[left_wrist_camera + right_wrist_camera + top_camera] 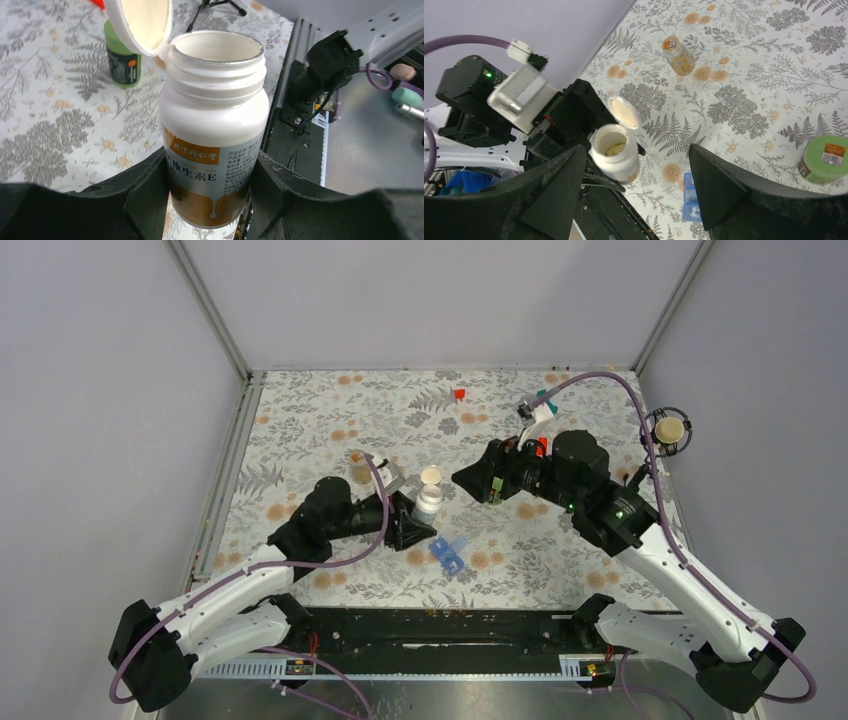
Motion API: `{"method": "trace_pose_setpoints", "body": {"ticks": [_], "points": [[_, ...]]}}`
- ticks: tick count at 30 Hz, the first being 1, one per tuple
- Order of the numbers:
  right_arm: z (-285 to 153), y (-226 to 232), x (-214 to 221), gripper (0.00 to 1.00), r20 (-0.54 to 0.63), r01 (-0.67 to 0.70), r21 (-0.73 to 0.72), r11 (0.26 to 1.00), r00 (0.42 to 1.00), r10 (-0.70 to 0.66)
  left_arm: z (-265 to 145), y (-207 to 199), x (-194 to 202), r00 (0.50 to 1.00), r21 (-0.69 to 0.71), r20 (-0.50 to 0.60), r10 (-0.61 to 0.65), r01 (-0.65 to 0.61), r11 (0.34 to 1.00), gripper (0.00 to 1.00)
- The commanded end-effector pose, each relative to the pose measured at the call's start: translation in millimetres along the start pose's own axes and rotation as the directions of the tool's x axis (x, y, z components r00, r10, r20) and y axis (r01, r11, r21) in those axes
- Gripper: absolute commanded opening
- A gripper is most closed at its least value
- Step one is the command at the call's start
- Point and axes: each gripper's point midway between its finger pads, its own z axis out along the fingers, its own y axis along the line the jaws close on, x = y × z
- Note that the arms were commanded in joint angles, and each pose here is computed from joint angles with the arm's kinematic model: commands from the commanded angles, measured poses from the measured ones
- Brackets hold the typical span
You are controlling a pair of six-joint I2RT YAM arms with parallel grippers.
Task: Sort the pills into containers
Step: Adjust the pill bottle, then pour the pill into the pill container.
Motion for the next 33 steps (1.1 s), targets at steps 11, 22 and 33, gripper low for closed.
{"method": "trace_pose_setpoints", "body": {"ticks": [11, 22, 33], "points": [[-29.1, -52.0, 66.5, 0.82, -0.062, -0.129, 0.217, 0.968, 0.987, 0.146, 13.4, 17.2, 85.2, 0.944, -0.265, -0.298, -0.143, 0.062, 0.962, 0.00], [-58.5, -108.3, 124.6, 0.83, -0.069, -0.133, 0.425, 0.895, 0.981, 0.179, 0.0, 25.2, 124.7, 0.818, -0.406, -0.542, -0.194, -0.053, 0.912, 0.00], [-69.6, -126.5, 137.1, 0.84, -0.057, -0.116, 0.487, 0.865, 0.985, 0.164, -4.8, 30.9, 133.9, 0.670, -0.416, -0.723, -0.167, -0.230, 0.880, 0.00]]}}
